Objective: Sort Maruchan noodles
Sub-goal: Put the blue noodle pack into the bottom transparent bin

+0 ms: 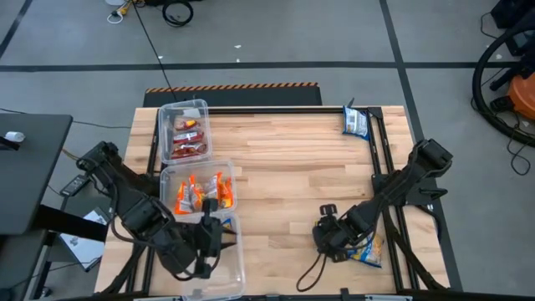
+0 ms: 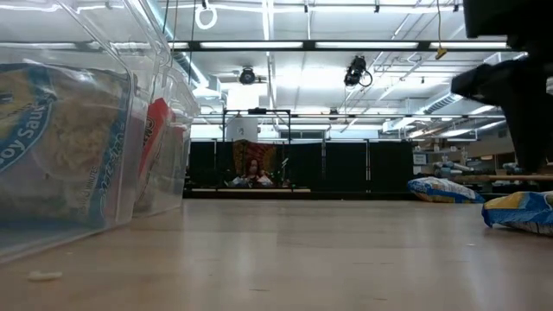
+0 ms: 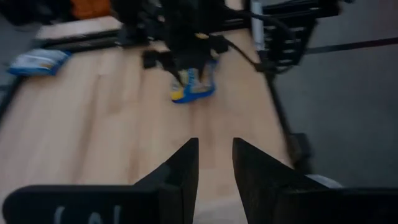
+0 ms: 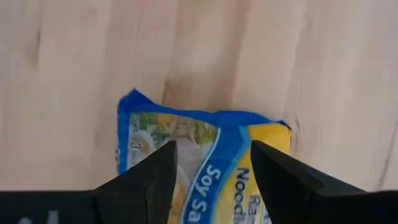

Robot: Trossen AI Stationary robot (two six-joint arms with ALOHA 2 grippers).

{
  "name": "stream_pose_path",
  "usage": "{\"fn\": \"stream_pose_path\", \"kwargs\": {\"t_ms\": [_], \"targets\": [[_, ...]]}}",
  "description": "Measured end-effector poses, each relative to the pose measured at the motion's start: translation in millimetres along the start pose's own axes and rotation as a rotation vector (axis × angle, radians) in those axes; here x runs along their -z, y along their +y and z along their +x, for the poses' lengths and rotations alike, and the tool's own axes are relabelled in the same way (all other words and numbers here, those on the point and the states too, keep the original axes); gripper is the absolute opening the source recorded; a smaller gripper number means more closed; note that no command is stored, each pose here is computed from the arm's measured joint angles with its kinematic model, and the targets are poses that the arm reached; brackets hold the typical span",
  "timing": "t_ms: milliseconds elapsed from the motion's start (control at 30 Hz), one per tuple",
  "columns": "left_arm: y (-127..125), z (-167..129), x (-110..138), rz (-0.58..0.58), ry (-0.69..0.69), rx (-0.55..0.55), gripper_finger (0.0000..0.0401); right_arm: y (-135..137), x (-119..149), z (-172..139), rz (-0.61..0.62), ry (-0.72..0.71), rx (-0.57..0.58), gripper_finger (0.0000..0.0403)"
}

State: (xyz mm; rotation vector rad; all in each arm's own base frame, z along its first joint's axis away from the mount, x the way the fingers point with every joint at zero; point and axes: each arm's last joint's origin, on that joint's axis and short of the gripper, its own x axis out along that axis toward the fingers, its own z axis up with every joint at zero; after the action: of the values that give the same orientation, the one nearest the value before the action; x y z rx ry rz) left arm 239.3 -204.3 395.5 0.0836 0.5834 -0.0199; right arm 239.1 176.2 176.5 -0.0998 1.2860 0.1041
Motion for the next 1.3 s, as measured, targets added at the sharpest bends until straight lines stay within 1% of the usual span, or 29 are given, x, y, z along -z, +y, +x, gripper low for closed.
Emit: {"fn": "stream_pose_path", "kwargs": {"t_ms": [167,300,467,667,800,900,1100,1200,1300], "targets": [[8.6,4.7,-3.2,0.056,-0.018,-0.079,0.0103,0.1,6.2,14.0,-0.186,-0.039,-0.065,0.0196],[19.7,11.5,-6.8,0.071,-0.012,-0.118,0.0103,-2.7,7.5,17.5,-0.25,-0.047,-0.056,0.0189],[39.4,22.6,-12.5,0.101,0.002,-0.18,0.0103,-13.7,1.0,18.7,-0.326,-0.028,-0.122,0.0187],[61.0,33.8,-22.3,0.124,-0.016,-0.236,0.0103,-27.7,-6.9,20.7,-0.503,-0.052,-0.149,0.0187],[69.6,37.6,-25.2,0.135,-0.017,-0.253,0.0103,-33.9,-9.0,28.0,-0.584,-0.062,-0.269,0.0183],[73.0,39.0,-26.4,0.107,-0.023,-0.261,0.0103,-35.4,-2.5,39.5,-0.647,-0.013,-0.321,0.0179],[73.1,39.6,-31.0,0.004,-0.075,-0.254,0.0103,-37.9,-2.1,45.8,-0.746,-0.019,-0.326,0.016],[72.2,39.3,-35.9,-0.043,-0.124,-0.244,0.0103,-39.7,-4.5,46.2,-0.758,-0.042,-0.318,0.0135],[71.7,39.0,-39.4,-0.064,-0.157,-0.238,0.0103,-40.2,-6.7,46.3,-0.758,-0.063,-0.311,0.0095]]}}
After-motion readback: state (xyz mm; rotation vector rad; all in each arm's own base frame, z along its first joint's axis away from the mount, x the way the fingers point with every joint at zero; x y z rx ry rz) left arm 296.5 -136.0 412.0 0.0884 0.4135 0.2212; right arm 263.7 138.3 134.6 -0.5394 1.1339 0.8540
